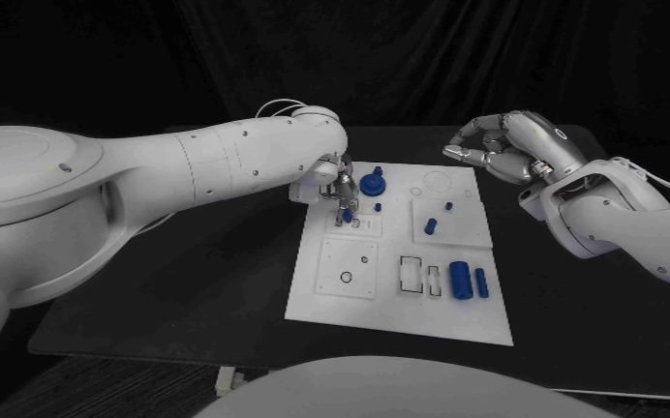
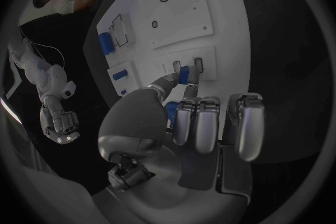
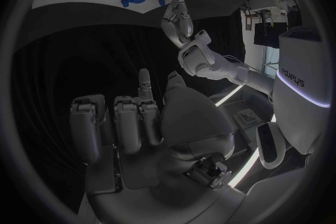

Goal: Assemble the parts on the task board

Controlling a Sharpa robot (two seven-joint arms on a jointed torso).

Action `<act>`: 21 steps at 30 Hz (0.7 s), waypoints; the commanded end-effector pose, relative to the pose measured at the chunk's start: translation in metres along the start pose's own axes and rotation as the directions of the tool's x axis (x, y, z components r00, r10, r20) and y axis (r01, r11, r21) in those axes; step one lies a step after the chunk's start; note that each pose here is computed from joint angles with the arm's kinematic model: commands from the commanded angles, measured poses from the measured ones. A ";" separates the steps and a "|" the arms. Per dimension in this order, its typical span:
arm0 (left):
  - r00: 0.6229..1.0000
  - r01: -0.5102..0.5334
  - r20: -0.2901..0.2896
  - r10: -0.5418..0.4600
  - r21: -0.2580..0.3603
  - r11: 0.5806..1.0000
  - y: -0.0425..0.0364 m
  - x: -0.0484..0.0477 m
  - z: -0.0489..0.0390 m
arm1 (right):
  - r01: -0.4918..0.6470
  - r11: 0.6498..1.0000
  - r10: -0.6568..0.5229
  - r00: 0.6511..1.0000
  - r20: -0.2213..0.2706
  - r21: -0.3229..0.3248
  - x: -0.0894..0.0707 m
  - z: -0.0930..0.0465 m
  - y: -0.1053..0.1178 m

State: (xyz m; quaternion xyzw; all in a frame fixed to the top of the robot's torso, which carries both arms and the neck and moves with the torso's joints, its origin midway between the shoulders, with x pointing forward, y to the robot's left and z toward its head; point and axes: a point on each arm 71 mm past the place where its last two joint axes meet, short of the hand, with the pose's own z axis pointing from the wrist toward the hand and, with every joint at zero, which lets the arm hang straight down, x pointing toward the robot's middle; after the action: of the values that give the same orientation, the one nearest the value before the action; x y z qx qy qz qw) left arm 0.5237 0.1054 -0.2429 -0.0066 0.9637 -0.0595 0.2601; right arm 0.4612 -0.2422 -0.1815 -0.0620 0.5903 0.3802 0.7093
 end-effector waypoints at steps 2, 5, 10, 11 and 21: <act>0.999 0.036 0.021 -0.036 0.003 0.999 0.0009 0.0048 0.0041 | 0.000 1.000 0.000 1.000 0.002 0.019 0.002 0.000 -0.001; 0.999 0.045 0.024 -0.045 0.010 0.999 0.0015 0.0080 0.0061 | -0.001 1.000 0.000 1.000 0.003 0.020 0.003 0.000 -0.001; 0.998 0.057 0.033 -0.058 0.024 0.998 0.0001 0.0109 0.0074 | -0.001 1.000 0.001 1.000 0.003 0.023 0.004 -0.001 -0.002; 0.998 0.060 0.036 -0.061 0.027 0.998 -0.0001 0.0110 0.0075 | -0.001 1.000 0.001 1.000 0.003 0.024 0.004 -0.001 -0.002; 0.995 0.078 0.054 -0.080 0.039 0.996 0.0009 0.0108 0.0084 | 0.000 0.999 0.000 1.000 0.000 0.032 0.005 -0.003 -0.004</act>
State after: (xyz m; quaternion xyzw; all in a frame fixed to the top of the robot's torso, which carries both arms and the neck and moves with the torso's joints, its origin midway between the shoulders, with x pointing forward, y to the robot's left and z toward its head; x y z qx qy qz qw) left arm 0.5185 0.1067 -0.2550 -0.0352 0.9572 -0.0754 0.2772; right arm 0.4605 -0.2423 -0.1876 -0.0579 0.5953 0.3777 0.7068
